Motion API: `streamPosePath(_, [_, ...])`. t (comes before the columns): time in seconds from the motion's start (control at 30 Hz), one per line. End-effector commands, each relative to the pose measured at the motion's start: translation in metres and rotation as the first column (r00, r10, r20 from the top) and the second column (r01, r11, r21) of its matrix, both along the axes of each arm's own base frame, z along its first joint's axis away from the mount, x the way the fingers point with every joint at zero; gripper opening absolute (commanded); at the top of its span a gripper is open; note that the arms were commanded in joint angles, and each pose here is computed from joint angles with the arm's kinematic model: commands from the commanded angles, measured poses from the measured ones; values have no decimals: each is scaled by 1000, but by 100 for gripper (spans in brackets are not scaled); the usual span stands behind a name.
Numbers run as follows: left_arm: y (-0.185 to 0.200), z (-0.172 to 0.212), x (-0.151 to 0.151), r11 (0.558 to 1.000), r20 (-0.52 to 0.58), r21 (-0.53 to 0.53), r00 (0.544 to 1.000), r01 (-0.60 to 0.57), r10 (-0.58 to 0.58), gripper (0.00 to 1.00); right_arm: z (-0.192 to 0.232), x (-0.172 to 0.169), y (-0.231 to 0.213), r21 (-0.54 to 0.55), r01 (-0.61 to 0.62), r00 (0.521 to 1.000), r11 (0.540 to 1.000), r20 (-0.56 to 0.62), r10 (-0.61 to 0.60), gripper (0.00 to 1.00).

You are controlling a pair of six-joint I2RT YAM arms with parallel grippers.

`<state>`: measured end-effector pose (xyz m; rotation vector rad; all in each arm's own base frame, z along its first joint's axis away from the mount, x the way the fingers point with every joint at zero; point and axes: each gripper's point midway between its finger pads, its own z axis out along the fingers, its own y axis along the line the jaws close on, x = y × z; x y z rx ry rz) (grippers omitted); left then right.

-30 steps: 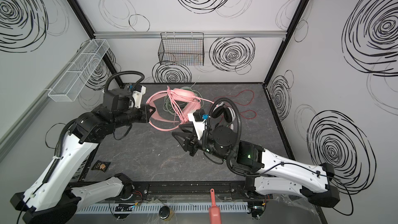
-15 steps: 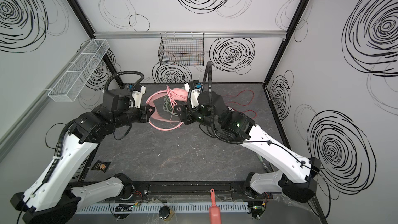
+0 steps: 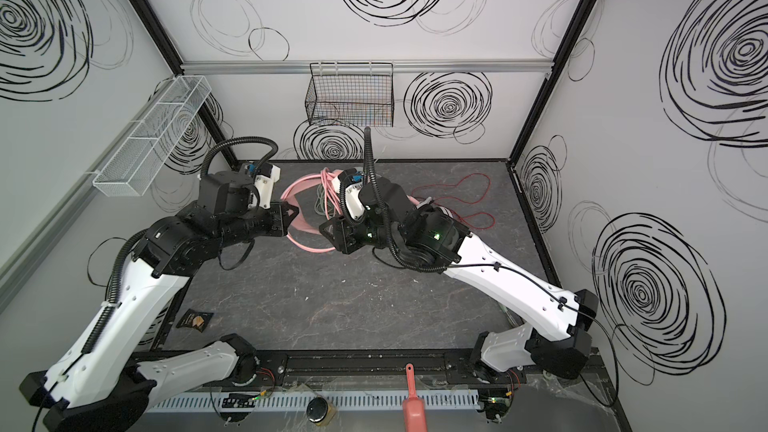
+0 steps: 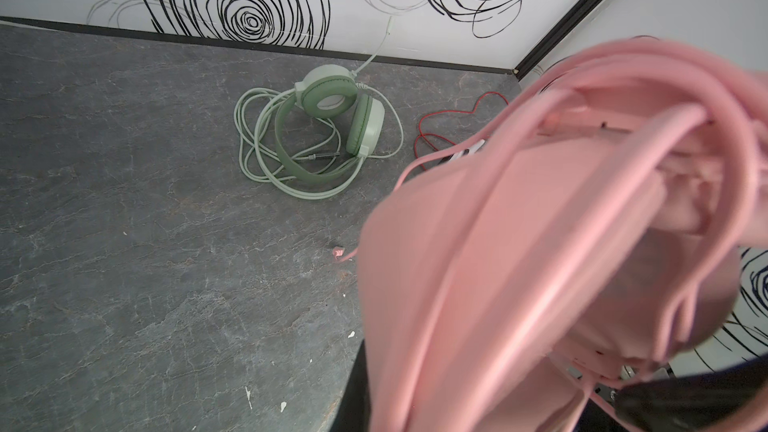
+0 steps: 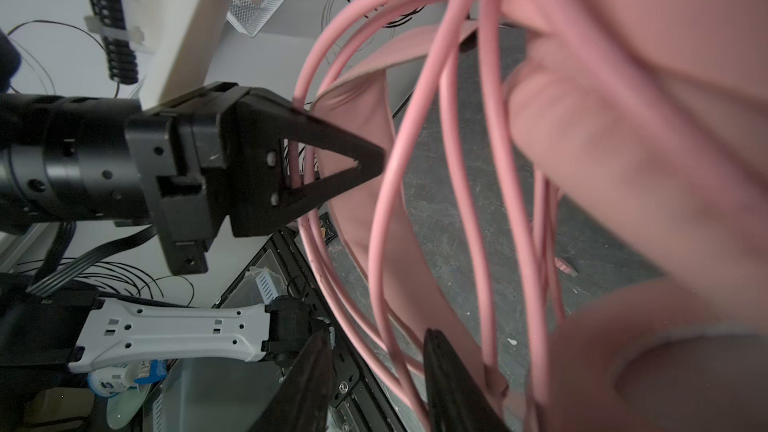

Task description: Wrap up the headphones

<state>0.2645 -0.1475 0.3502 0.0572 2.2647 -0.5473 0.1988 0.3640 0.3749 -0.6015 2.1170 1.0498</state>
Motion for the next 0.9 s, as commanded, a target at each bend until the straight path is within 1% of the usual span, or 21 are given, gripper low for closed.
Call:
streamPosePath(0.0, [-2,45,8,995,147,-103,989,-8,23,0,27,9,-28,-18,136,988,991,80,-134,46])
streamPosePath(0.03, [-3,45,8,995,146,-102,989,-6,21,0,27,14,-38,-37,187,978,982,101,-182,46])
streamPosePath(0.1, [-4,45,8,994,145,-105,989,-3,18,0,30,18,-49,-46,220,970,974,119,-214,45])
streamPosePath(0.17, [-4,46,8,994,147,-107,989,-3,19,0,32,19,-49,-60,218,971,974,118,-210,45])
streamPosePath(0.23, [-4,47,8,994,147,-107,989,-4,19,0,28,21,-47,-97,216,972,972,117,-204,45])
streamPosePath(0.4, [-3,48,7,994,149,-111,988,-7,23,0,13,28,-35,-175,201,977,964,107,-184,46])
streamPosePath(0.5, [-4,48,7,993,149,-117,989,-5,23,0,3,34,-32,-216,213,975,953,108,-194,46])
streamPosePath(0.77, [-4,50,4,994,156,-112,988,-5,22,0,-1,35,-28,-253,238,968,938,137,-208,48])
streamPosePath(0.87, [-3,50,5,994,157,-109,987,-5,23,0,-3,31,-25,-253,217,974,943,126,-190,49])
